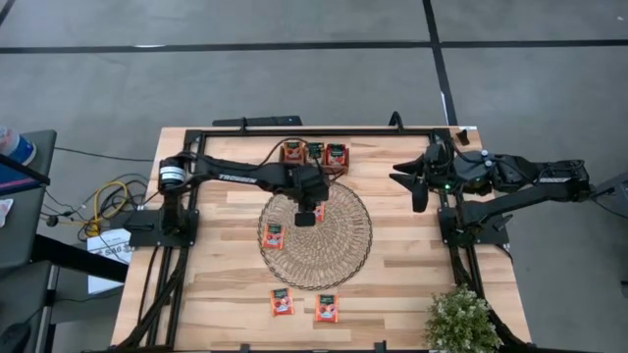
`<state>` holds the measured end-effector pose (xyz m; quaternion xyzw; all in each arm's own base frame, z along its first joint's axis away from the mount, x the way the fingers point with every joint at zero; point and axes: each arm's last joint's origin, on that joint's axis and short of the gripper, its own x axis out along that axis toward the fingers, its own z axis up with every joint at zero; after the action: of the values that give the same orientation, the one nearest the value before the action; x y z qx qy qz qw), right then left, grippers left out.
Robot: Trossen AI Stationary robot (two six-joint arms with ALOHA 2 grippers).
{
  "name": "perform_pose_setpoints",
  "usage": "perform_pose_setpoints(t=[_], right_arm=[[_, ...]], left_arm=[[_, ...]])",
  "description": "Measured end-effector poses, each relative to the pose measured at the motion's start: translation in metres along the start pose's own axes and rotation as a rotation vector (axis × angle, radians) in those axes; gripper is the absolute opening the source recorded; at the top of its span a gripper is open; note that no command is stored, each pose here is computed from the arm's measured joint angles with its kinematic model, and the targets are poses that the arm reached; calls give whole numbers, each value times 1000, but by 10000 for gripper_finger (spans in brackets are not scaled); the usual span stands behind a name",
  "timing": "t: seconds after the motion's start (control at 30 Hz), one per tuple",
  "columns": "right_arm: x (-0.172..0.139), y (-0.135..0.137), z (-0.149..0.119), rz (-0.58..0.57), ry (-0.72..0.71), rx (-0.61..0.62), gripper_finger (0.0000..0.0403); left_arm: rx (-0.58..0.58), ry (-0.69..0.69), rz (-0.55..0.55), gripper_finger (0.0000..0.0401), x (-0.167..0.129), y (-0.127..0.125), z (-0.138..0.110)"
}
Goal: Pick & Place Tea
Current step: Put the orange tea bag into the left section of the wooden organizer
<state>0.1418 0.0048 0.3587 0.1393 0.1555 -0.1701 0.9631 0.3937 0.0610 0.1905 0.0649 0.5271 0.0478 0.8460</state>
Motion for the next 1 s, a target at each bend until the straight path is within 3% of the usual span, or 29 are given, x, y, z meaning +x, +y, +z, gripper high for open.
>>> perform_pose_setpoints(t=[0.57,0.83,1.0], right_arm=[[-6,-2,0,17,-23,-72,130],[-18,-5,-29,146,-123,-43,130],[-18,-13,-50,134,-214,17,130]], left_arm=[[-7,14,-4,97,23,-2,-2],[-25,19,-1,97,23,-1,-3],[-34,19,3,97,23,2,-3]])
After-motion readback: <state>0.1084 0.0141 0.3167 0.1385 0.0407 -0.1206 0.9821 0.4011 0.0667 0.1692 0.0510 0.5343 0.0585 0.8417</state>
